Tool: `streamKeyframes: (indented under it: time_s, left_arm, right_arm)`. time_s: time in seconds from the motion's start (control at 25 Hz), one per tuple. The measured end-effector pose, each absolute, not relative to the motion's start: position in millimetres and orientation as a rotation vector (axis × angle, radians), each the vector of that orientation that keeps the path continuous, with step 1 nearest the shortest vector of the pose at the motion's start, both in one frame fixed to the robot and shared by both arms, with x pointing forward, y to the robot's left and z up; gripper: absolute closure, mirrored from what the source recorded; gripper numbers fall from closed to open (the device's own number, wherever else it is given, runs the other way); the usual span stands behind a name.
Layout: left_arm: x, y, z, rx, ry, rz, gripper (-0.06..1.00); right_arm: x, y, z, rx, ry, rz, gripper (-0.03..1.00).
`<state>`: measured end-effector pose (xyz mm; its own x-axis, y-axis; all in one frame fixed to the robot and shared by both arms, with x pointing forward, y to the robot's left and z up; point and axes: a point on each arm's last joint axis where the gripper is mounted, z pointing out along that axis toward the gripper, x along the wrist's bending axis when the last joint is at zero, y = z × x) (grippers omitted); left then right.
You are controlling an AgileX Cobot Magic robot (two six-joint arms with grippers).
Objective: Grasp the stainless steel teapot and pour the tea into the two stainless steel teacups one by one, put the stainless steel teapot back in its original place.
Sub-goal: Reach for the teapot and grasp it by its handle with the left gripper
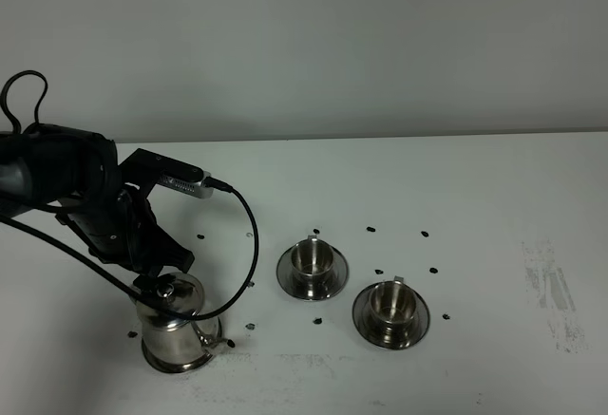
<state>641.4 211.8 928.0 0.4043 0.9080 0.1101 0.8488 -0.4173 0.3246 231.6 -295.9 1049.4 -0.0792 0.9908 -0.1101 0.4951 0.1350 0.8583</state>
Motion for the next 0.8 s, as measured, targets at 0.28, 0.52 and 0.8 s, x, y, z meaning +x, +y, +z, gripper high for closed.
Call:
streamKeyframes:
  time_s: [0.28,0.52,0.8]
  left_arm:
    - [639.5,212.4,927.3,2.461,1.565,0.38,0.56]
    - [635.4,213.9,926.0,2.5,1.587,0.338,0.56]
    - [633.8,220.8,925.3,2.527,1.613,0.321,0.56]
  right_arm:
    - [231.6,-295.9,1049.4,1.454,1.678,0.853,0.48]
    - [231.6,-295.9,1049.4,1.454,1.678,0.853,0.48]
    - [231.6,-295.9,1049.4,1.453,1.679,0.852,0.48]
